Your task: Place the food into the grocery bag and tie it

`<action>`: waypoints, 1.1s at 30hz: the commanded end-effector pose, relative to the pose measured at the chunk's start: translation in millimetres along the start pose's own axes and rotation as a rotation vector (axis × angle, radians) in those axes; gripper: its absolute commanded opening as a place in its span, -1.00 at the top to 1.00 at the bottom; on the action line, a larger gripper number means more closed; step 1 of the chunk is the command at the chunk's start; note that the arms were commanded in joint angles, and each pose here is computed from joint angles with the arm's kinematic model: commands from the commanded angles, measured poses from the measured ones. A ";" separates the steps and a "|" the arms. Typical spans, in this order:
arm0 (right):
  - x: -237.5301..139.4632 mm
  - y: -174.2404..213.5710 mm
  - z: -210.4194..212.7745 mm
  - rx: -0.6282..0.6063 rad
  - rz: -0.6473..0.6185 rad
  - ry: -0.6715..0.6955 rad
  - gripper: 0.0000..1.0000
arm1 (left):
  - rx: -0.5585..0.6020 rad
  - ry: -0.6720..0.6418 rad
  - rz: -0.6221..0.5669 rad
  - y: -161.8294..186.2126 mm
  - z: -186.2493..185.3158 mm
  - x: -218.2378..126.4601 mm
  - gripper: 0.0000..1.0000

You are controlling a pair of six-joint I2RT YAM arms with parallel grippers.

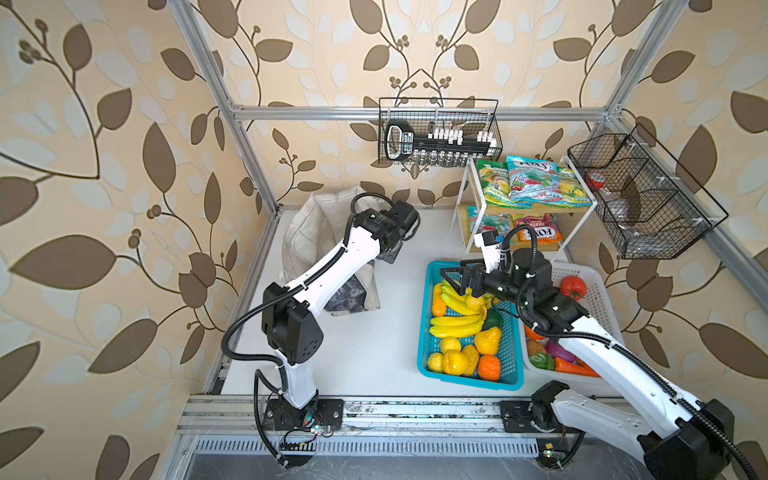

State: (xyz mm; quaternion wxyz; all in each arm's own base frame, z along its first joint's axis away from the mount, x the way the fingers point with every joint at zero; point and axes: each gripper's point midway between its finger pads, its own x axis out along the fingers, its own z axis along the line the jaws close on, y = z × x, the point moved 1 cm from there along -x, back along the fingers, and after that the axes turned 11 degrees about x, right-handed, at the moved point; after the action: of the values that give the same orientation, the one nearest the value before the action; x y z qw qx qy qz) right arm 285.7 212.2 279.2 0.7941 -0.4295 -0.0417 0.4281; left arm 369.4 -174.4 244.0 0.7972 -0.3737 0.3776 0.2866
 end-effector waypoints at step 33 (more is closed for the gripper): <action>26.3 -22.2 19.1 -0.024 -0.012 -0.038 -1.00 | -0.302 0.521 -0.488 10.5 -18.4 -158.7 -0.98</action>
State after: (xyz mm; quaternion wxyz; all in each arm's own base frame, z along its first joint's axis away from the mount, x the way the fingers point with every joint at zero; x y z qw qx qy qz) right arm 303.1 242.3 274.8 0.7877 -0.4208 -0.0412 0.4480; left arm 263.9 -208.9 292.0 0.6839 -0.5452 0.4618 0.1476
